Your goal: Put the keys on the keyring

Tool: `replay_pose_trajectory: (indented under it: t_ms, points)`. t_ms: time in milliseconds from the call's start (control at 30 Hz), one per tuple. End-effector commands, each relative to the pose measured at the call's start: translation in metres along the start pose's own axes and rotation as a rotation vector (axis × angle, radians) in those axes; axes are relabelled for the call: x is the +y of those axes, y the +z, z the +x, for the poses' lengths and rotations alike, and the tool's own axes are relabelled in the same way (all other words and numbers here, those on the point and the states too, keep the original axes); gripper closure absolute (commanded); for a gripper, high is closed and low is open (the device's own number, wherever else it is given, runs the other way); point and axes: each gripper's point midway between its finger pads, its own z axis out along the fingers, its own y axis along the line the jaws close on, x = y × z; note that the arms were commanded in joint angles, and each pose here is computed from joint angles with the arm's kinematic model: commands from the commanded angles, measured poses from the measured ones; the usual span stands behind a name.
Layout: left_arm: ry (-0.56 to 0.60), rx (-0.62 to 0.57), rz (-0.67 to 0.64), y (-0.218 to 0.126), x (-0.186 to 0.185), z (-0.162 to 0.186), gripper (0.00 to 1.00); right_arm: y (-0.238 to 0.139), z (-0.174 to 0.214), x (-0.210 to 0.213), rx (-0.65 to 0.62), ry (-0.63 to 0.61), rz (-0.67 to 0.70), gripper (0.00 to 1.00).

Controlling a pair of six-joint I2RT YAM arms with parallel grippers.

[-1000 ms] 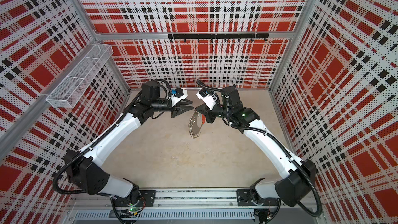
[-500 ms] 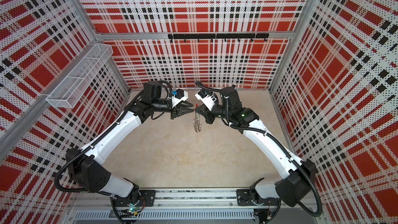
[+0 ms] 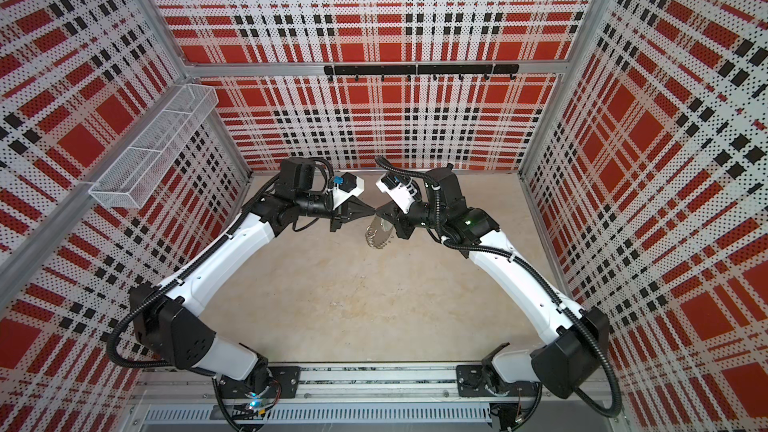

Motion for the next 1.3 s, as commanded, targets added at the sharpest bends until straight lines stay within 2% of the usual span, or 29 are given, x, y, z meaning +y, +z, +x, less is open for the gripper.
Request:
replay_pose_trajectory:
  t_ms: [0,33,133,233,400,600,900,1000,1267]
  points:
    - [-0.009,-0.109,-0.011,0.003,0.003,-0.018,1.00,-0.025,-0.039,-0.003,-0.188,0.077,-0.009,0.60]
    - [-0.035,-0.145,-0.027,0.002,0.004,-0.020,1.00,-0.032,-0.040,-0.007,-0.223,0.112,-0.022,0.54]
    - [-0.072,-0.266,-0.081,-0.007,0.008,-0.032,1.00,-0.046,-0.039,-0.016,-0.284,0.197,-0.066,0.52]
    - [-0.080,-0.361,-0.086,-0.016,0.005,-0.046,1.00,-0.046,-0.033,-0.019,-0.293,0.262,-0.123,0.50]
    - [-0.133,-0.412,-0.094,-0.019,0.010,-0.058,1.00,-0.046,-0.033,-0.008,-0.333,0.282,-0.227,0.50]
    - [-0.135,-0.508,-0.069,-0.027,0.000,-0.074,1.00,-0.037,-0.034,-0.009,-0.351,0.313,-0.290,0.51]
    - [-0.154,-0.519,-0.031,-0.026,-0.004,-0.077,1.00,-0.039,-0.048,-0.005,-0.393,0.283,-0.340,0.58]
    - [-0.155,-0.517,-0.026,-0.025,-0.004,-0.077,1.00,-0.039,-0.049,-0.005,-0.392,0.277,-0.346,0.65]
    - [-0.118,-0.533,-0.035,-0.029,-0.005,-0.078,1.00,-0.038,-0.046,-0.004,-0.372,0.272,-0.342,0.99]
